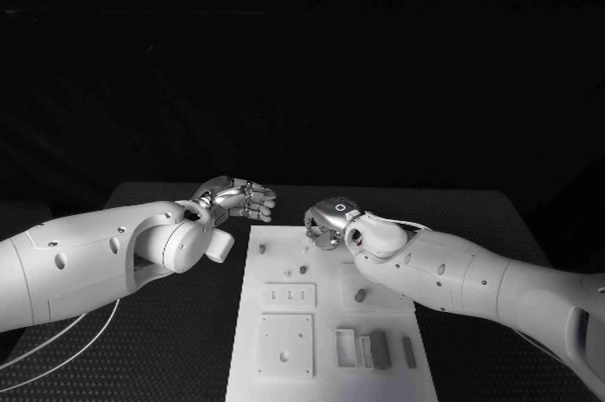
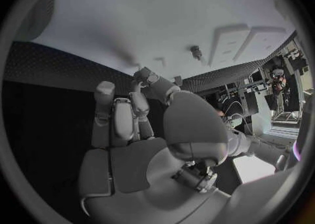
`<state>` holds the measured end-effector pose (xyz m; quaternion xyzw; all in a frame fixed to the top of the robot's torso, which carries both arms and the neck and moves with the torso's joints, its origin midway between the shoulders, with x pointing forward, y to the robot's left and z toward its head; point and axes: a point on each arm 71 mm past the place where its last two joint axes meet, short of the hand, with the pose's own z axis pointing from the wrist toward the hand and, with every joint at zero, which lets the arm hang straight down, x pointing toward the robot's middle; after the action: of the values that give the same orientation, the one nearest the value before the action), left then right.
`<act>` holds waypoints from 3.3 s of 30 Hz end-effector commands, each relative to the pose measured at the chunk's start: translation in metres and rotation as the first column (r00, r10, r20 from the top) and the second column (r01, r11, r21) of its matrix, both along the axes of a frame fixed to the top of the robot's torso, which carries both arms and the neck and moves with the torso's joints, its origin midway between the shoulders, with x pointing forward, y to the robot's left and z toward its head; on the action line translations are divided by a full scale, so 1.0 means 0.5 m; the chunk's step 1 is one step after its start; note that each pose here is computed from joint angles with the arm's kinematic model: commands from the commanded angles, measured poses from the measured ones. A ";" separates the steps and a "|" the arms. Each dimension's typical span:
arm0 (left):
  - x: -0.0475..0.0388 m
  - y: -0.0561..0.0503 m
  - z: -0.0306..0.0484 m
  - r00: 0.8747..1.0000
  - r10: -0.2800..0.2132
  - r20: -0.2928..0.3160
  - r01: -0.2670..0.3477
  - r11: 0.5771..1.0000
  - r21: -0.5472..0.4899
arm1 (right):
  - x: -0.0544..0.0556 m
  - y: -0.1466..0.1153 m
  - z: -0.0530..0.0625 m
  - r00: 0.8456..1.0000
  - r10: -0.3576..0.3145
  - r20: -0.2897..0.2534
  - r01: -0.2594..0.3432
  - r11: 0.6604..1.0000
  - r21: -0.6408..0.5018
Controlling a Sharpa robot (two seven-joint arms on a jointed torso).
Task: Assemble the parts on the task board
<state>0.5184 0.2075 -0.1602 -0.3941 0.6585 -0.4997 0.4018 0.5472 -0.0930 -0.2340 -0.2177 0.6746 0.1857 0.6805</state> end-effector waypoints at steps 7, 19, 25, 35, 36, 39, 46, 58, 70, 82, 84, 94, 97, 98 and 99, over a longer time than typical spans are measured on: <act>0.001 -0.007 0.004 1.000 -0.009 0.013 0.009 1.000 0.001 | 0.000 0.011 -0.008 1.000 0.010 -0.018 -0.010 0.999 -0.033; 0.001 -0.008 0.012 1.000 -0.011 0.019 0.011 1.000 0.000 | 0.004 0.013 -0.009 1.000 0.002 -0.016 -0.003 0.999 -0.033; 0.001 -0.008 0.014 1.000 -0.012 0.020 0.012 1.000 0.000 | 0.010 0.007 -0.013 0.999 -0.016 -0.031 0.014 0.999 -0.039; 0.002 -0.004 0.016 1.000 -0.006 0.023 0.006 1.000 0.001 | 0.013 -0.005 -0.006 0.999 -0.041 -0.025 0.042 0.998 0.050; 0.002 -0.003 0.016 1.000 -0.004 0.023 0.004 1.000 0.001 | 0.012 -0.006 -0.004 0.999 -0.041 -0.019 0.042 0.997 0.059; 0.003 0.000 0.016 1.000 0.000 0.024 0.000 1.000 0.002 | 0.010 -0.011 0.000 0.999 -0.038 -0.008 0.038 0.996 0.077; 0.004 0.009 0.016 1.000 0.012 0.025 -0.012 1.000 0.005 | 0.000 -0.040 0.025 0.999 -0.030 0.018 0.027 0.993 0.118; 0.008 0.031 0.025 0.990 -0.044 0.136 0.031 0.995 0.095 | -0.022 -0.205 0.065 0.988 -0.059 -0.142 0.073 0.992 0.099; 0.014 0.043 0.020 0.995 -0.013 0.102 0.007 0.998 0.058 | -0.025 -0.272 0.062 0.975 -0.097 -0.200 0.110 0.992 0.057; 0.013 0.038 0.018 0.995 -0.024 0.095 0.018 0.998 0.058 | -0.006 -0.286 0.026 0.964 -0.130 -0.232 0.142 0.989 0.034; 0.013 0.037 0.018 0.995 -0.025 0.093 0.020 0.998 0.058 | -0.007 -0.282 0.020 0.962 -0.127 -0.241 0.139 0.990 0.033; 0.014 0.035 0.018 0.996 -0.027 0.091 0.021 0.998 0.059 | -0.005 -0.272 0.007 0.963 -0.115 -0.243 0.127 0.991 0.035; 0.014 0.035 0.018 0.996 -0.028 0.090 0.022 0.998 0.059 | -0.003 -0.275 0.006 0.962 -0.121 -0.244 0.132 0.991 0.032; 0.014 0.034 0.018 0.996 -0.028 0.090 0.022 0.998 0.059 | -0.002 -0.277 0.006 0.961 -0.124 -0.246 0.136 0.990 0.032; 0.014 0.034 0.018 0.996 -0.028 0.089 0.023 0.998 0.059 | -0.002 -0.278 0.005 0.961 -0.125 -0.248 0.137 0.990 0.030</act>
<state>0.5259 0.2276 -0.1526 -0.3560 0.6582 -0.4946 0.4421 0.5467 -0.2325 -0.2301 -0.1271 0.7576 0.1773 0.6151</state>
